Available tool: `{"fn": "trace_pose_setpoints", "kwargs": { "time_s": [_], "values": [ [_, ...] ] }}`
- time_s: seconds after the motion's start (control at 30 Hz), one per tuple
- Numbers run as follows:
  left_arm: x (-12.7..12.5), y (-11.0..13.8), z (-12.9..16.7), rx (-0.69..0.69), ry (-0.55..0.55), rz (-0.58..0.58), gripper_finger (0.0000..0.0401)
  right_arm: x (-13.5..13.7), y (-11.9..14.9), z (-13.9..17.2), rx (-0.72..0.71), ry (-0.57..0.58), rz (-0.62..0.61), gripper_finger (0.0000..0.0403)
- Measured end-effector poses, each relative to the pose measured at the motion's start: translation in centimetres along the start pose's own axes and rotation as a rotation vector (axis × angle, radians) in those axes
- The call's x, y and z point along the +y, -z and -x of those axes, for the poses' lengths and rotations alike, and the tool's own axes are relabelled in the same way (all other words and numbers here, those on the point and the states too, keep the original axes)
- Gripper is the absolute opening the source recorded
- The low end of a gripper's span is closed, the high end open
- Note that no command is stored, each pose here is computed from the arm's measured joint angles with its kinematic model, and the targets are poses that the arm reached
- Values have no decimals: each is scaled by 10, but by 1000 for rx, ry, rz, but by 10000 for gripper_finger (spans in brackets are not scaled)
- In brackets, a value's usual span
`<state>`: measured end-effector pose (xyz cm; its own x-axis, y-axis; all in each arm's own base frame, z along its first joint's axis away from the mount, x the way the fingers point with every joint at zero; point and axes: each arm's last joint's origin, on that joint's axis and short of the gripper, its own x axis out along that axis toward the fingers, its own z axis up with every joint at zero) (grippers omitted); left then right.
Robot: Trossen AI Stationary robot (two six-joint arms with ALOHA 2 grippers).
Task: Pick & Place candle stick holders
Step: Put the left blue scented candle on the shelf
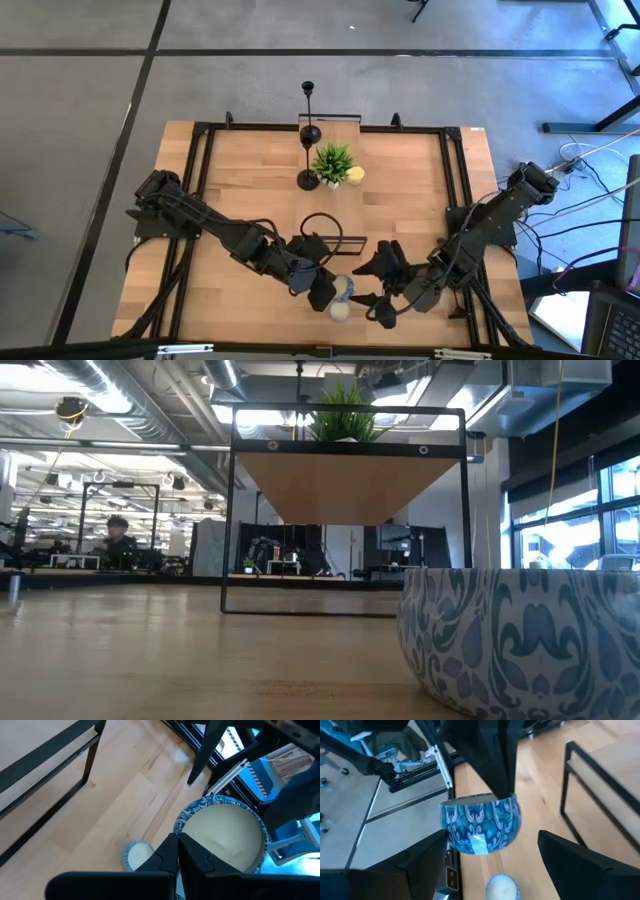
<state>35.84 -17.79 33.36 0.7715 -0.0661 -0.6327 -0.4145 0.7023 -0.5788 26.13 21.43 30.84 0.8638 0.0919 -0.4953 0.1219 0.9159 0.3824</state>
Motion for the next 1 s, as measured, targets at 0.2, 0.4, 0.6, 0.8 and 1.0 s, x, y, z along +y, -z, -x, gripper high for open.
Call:
{"fn": "trace_pose_setpoints", "kwargs": {
  "time_s": [0.2,0.4,0.6,0.8,1.0],
  "values": [
    [0,0,0,-9,-2,-6,2,-1,1,-16,35,-37,3,315],
    [0,0,0,-8,1,-9,2,0,0,-19,23,-43,3,315],
    [0,0,0,-1,3,-15,2,-1,-3,-20,11,-53,8,315],
    [-1,0,0,0,5,-16,2,-2,-5,-22,2,-54,5,315],
    [-1,-1,0,-12,12,-13,2,-3,-8,-23,-14,-57,-42,334]
  ]
}}
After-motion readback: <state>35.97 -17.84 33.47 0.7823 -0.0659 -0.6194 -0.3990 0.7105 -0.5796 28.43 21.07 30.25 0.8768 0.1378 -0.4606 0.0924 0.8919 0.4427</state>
